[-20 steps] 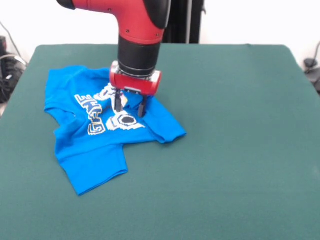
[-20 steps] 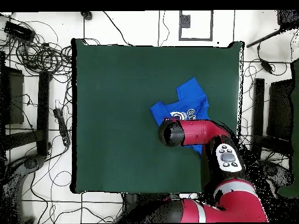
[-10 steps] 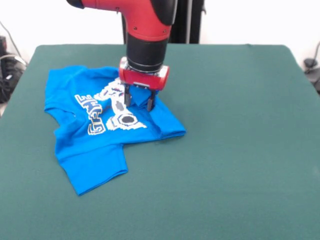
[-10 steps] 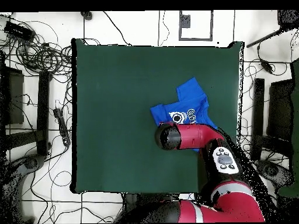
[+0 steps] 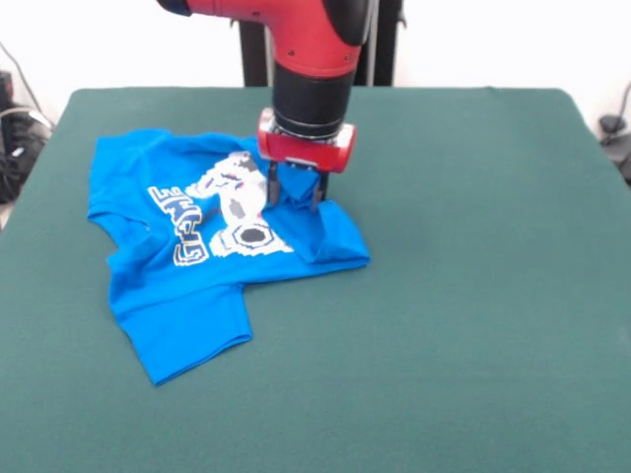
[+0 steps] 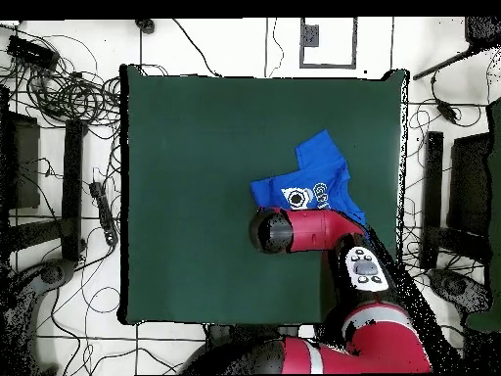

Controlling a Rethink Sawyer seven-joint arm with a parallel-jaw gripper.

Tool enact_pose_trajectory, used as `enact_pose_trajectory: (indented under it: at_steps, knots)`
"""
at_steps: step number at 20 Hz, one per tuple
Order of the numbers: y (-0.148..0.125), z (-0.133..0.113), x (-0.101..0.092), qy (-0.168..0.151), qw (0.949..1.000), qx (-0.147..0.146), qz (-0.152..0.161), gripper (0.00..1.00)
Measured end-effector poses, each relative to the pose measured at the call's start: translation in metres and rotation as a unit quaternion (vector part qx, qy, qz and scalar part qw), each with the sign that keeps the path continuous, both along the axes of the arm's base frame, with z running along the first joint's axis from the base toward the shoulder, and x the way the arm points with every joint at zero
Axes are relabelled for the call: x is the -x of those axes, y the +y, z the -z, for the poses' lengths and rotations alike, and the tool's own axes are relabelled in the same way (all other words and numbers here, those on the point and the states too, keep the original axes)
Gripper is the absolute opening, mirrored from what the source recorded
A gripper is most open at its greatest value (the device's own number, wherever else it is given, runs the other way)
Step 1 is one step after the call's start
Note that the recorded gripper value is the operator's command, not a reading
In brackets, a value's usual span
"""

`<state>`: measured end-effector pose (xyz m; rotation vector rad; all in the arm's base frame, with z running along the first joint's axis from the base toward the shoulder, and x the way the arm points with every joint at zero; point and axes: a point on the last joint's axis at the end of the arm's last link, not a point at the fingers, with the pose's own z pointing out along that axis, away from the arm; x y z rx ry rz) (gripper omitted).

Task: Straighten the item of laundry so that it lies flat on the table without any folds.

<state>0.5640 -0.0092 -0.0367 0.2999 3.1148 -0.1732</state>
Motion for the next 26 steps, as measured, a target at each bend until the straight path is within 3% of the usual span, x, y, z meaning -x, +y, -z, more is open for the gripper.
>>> enact_pose_trajectory:
  at_steps: [7,26]
  knots:
    - [0.014,-0.001,0.005,0.006,1.0,-0.006,0.002,1.0]
    - [0.087,-0.014,0.02,0.022,0.9994,-0.027,-0.001,1.0]
